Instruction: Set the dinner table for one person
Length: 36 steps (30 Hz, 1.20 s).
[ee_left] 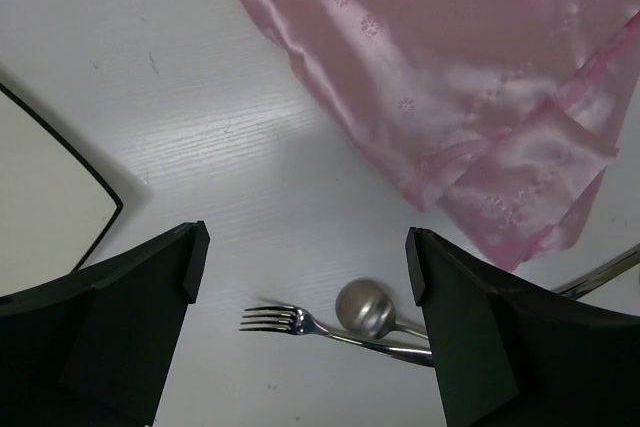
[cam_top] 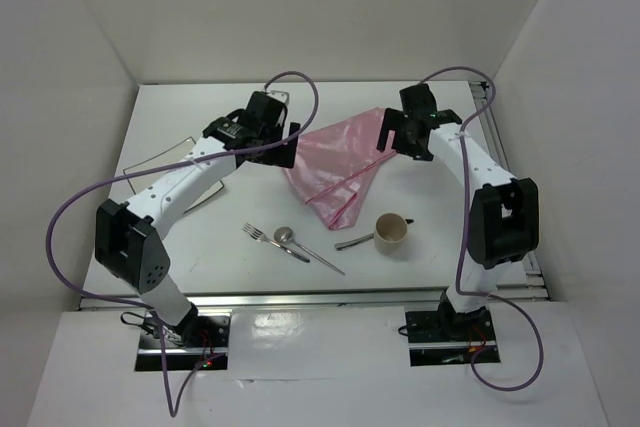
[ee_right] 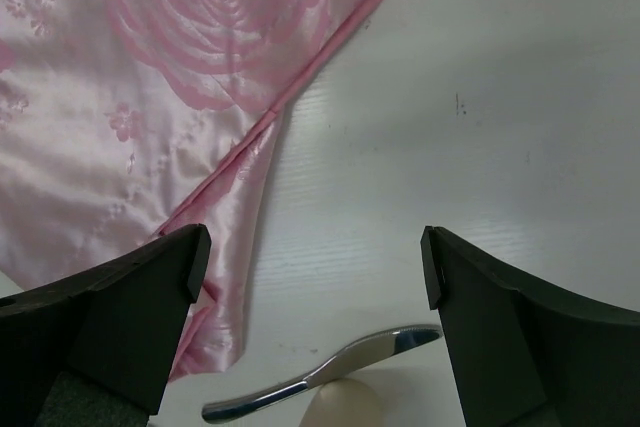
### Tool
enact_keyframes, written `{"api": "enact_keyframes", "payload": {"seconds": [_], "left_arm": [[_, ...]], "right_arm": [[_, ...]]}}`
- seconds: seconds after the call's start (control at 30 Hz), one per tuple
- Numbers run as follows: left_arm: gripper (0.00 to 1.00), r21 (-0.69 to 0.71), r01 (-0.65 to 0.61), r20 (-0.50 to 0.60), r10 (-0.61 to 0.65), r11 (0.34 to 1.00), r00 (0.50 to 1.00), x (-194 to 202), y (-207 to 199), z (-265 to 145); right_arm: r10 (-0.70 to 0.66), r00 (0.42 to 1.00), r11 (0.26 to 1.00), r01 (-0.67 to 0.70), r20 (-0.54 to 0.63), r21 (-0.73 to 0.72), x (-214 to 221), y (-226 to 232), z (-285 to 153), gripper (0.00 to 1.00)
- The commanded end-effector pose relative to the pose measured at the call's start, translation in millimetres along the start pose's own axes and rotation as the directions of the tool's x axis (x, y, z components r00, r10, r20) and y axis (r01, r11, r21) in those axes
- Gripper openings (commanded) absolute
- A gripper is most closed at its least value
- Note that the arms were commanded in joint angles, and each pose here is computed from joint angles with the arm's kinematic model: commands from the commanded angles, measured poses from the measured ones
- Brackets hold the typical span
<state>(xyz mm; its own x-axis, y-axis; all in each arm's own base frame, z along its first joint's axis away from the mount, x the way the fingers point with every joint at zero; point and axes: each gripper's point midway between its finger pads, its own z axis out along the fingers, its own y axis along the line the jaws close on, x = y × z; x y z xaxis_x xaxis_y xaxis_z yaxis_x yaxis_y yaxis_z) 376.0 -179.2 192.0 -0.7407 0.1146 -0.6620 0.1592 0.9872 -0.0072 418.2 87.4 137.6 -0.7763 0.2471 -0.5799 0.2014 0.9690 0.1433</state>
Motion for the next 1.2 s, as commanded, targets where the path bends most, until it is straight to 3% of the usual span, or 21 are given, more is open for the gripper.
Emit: {"api": "enact_keyframes", "payload": {"seconds": [0.0,0.17,0.3,0.43,0.57,0.7,0.83,0.97,1.03,1.17], "left_arm": [[1.00,0.071,0.061,0.064,-0.065,0.996,0.996,-19,-8,-18],[1.00,0.033,0.060,-0.011,-0.059,0.998,0.998,-6,-7,-12],[1.00,0.109,-0.012,-0.066,0.020,0.994,0.998,5,-28,-10],[1.00,0.045,0.143,-0.118,-0.137,0.989,0.983,14,-33,-2],[0.82,0.071,0.288,-0.219,-0.267,0.955,0.938,46,-49,11],[0.69,0.109,0.418,-0.229,-0.386,0.902,0.894,52,-65,24],[0.69,0.165,0.586,-0.291,-0.528,0.793,0.798,48,-62,38],[0.78,0.191,0.652,-0.384,-0.555,0.734,0.738,61,-78,56],[0.87,0.164,0.662,-0.403,-0.563,0.731,0.722,66,-79,68],[0.95,0.159,0.672,-0.430,-0.562,0.723,0.707,73,-83,73]], "right_arm": [[0.006,0.996,0.995,0.002,0.088,-0.095,-13,22,-25,1.00],[0.005,0.997,0.995,0.003,0.083,-0.098,-12,22,-30,1.00],[0.027,0.998,0.998,-0.024,0.064,-0.052,-5,16,-30,1.00],[0.030,0.997,0.996,-0.024,0.067,-0.088,5,15,-39,1.00],[0.003,1.000,0.992,0.001,0.030,-0.125,22,17,-38,1.00],[-0.028,0.999,0.995,0.025,-0.029,-0.096,36,10,-33,1.00],[-0.051,0.998,0.993,0.047,-0.033,-0.107,40,9,-36,1.00],[-0.069,0.997,0.984,0.062,-0.035,-0.164,49,16,-42,1.00],[-0.093,0.995,0.976,0.082,-0.045,-0.200,54,21,-41,1.00],[-0.170,0.985,0.941,0.151,-0.040,-0.302,60,47,-47,0.98]]}}
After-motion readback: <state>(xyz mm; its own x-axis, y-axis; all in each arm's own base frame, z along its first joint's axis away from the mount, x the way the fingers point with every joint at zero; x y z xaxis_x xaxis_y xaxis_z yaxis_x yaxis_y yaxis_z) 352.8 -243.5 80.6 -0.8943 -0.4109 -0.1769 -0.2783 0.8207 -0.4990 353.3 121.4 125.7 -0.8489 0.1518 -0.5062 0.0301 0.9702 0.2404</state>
